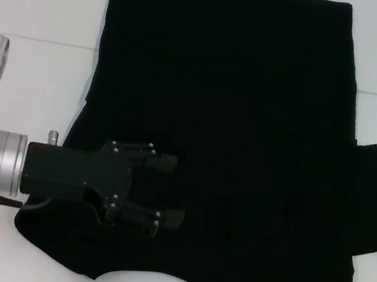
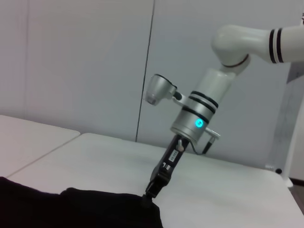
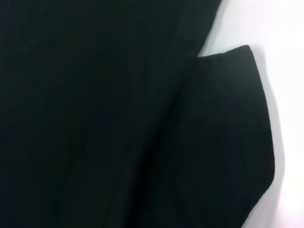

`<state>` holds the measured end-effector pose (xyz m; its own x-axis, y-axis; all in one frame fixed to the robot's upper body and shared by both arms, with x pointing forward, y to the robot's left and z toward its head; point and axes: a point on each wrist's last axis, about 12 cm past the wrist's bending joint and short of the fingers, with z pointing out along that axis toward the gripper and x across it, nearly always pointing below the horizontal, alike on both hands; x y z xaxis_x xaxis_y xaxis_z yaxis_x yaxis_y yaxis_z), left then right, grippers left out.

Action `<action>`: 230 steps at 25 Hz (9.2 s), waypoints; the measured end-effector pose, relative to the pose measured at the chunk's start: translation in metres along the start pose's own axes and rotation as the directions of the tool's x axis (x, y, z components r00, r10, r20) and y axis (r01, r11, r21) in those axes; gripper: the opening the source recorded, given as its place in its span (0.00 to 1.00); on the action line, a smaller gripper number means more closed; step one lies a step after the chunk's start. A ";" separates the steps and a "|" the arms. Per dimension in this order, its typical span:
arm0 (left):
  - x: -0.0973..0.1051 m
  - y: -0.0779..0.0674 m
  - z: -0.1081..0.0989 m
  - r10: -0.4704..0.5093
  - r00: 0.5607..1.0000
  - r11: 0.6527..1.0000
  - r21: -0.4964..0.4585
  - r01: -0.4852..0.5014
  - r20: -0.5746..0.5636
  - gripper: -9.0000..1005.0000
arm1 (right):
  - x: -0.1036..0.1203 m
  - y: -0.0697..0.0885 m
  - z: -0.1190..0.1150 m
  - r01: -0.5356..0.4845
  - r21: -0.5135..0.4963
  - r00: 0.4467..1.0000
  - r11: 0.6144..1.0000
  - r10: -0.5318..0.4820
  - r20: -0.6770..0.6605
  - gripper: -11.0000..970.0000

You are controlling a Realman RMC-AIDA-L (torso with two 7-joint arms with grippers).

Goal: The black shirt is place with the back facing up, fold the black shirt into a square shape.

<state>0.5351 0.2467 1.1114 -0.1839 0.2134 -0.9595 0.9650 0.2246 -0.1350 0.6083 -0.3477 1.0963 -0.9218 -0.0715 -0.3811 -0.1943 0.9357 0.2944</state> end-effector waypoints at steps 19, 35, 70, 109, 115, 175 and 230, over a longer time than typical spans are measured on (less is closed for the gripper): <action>0.007 -0.005 0.001 -0.037 0.999 0.999 -0.002 0.037 0.035 0.86 | -0.002 -0.018 -0.021 0.017 0.051 0.998 0.999 -0.020 0.054 0.02; 0.008 -0.005 0.005 -0.050 0.998 0.999 0.006 0.050 0.040 0.84 | -0.011 -0.019 -0.027 0.068 0.082 0.994 0.994 -0.075 0.082 0.02; 0.016 -0.002 -0.023 -0.117 0.989 0.988 -0.095 0.125 0.085 0.81 | -0.091 0.158 0.014 0.475 -0.043 0.879 0.879 -0.473 0.048 0.25; 0.077 0.006 -0.084 -0.421 0.887 0.816 -0.506 0.278 -0.191 0.78 | -0.038 0.160 0.036 0.532 -0.408 0.828 0.742 -0.355 0.434 0.97; 0.077 0.006 -0.084 -0.426 0.882 0.817 -0.505 0.279 -0.202 0.77 | -0.039 0.160 0.035 0.535 -0.407 0.826 0.741 -0.356 0.437 0.97; 0.071 0.010 -0.080 -0.469 0.866 0.798 -0.501 0.334 -0.170 0.04 | 0.031 0.029 -0.016 0.144 -0.307 0.968 0.941 -0.199 -0.154 0.92; 0.069 0.014 -0.081 -0.447 0.875 0.805 -0.509 0.304 -0.185 0.06 | 0.026 0.054 -0.002 0.137 -0.329 0.961 0.934 -0.206 -0.184 0.90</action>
<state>0.5208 0.3417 1.0630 -0.6269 0.2619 -0.7338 0.6260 0.7300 -0.2743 0.5736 -0.2999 1.1043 -0.9076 -0.3252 -0.2657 -0.4186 0.7510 0.5107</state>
